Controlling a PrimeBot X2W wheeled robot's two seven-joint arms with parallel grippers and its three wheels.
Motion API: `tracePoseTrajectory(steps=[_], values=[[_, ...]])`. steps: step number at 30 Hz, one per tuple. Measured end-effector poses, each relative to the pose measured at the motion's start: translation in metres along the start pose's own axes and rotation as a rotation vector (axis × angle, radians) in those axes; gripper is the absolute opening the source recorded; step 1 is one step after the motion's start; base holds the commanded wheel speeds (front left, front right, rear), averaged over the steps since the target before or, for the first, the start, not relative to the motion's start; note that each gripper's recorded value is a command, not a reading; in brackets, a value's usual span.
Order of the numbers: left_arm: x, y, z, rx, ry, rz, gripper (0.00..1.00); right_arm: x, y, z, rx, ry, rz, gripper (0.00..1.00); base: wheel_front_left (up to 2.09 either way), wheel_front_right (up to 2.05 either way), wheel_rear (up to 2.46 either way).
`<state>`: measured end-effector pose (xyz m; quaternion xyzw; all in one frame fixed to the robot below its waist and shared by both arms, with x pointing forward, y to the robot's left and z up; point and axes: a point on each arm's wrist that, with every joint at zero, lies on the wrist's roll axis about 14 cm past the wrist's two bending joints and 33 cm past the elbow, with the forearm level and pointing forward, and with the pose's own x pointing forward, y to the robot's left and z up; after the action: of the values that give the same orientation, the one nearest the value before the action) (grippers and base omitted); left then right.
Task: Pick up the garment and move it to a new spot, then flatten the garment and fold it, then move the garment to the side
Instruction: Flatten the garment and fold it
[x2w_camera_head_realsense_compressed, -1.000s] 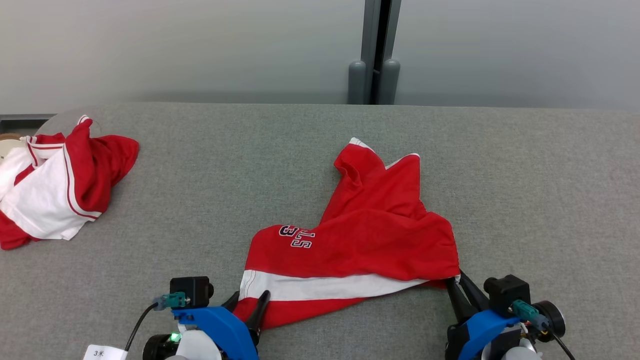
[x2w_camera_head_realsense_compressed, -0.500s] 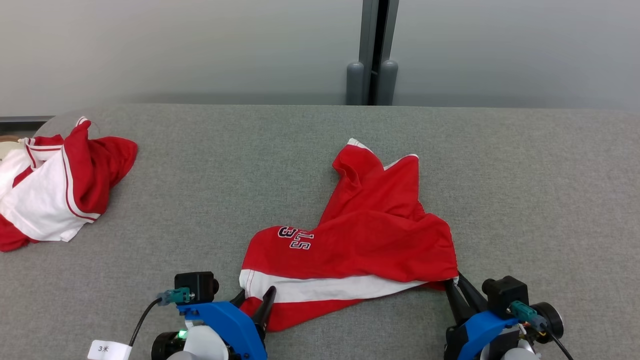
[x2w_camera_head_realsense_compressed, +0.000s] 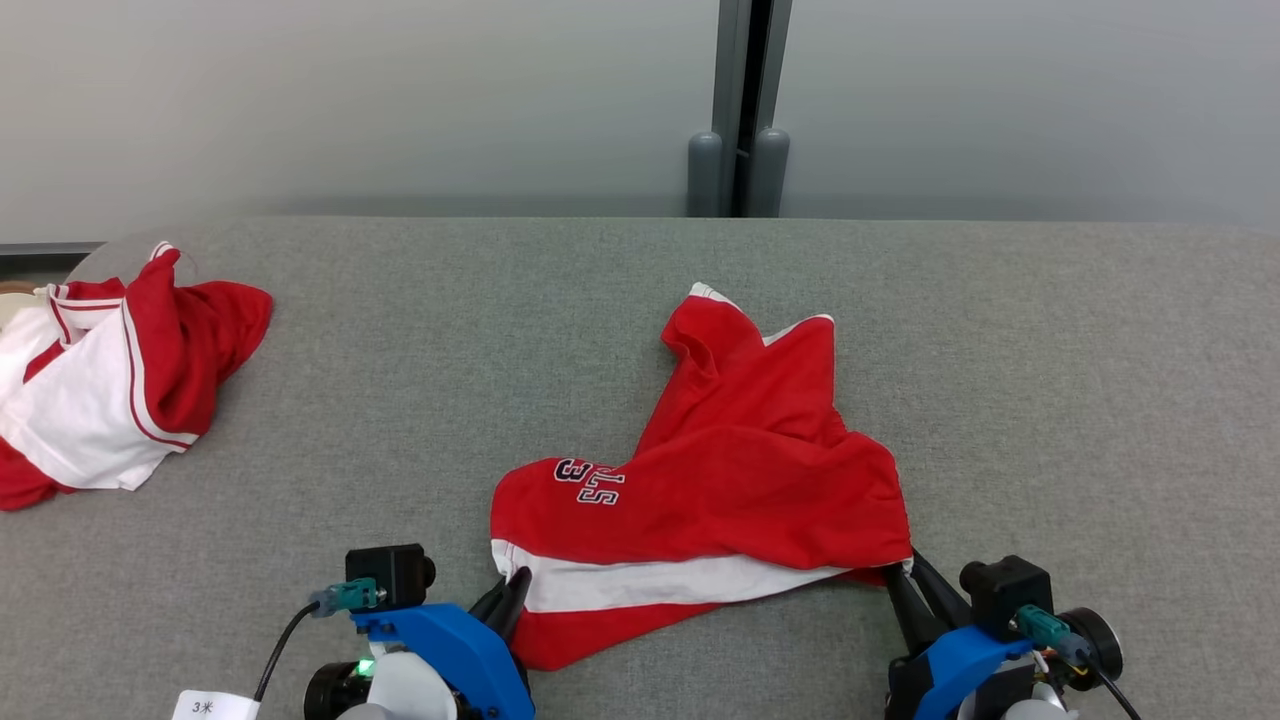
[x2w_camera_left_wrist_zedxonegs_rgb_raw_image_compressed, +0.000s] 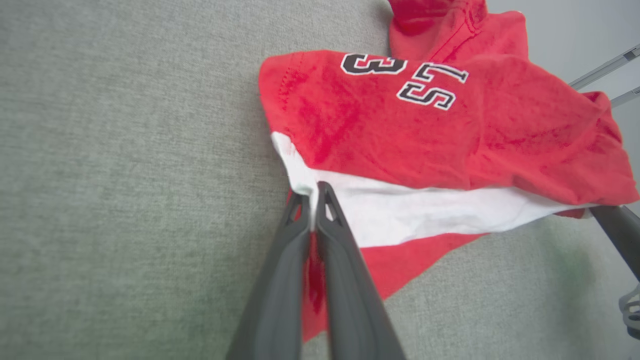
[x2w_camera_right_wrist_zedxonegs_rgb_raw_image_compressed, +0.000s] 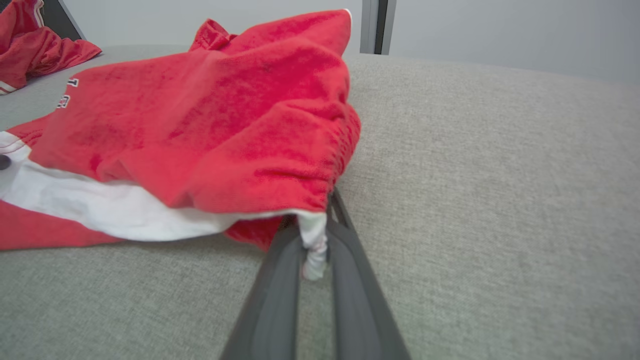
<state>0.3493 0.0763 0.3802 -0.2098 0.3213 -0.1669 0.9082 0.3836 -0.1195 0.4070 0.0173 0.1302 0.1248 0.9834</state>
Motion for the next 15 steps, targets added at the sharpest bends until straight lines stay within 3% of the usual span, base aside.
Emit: tracePoseTrajectory(steps=[9,15], values=[[0.0,-0.008,0.038,0.016,-0.195,-0.018,0.0,-0.002,-0.003,0.018,0.002,-0.058,-0.011,0.0,0.0,0.0,0.0],[-0.017,-0.031,0.099,0.025,-0.45,-0.095,0.0,0.001,-0.008,0.08,-0.067,-0.238,-0.022,0.0,0.0,0.0,0.0]])
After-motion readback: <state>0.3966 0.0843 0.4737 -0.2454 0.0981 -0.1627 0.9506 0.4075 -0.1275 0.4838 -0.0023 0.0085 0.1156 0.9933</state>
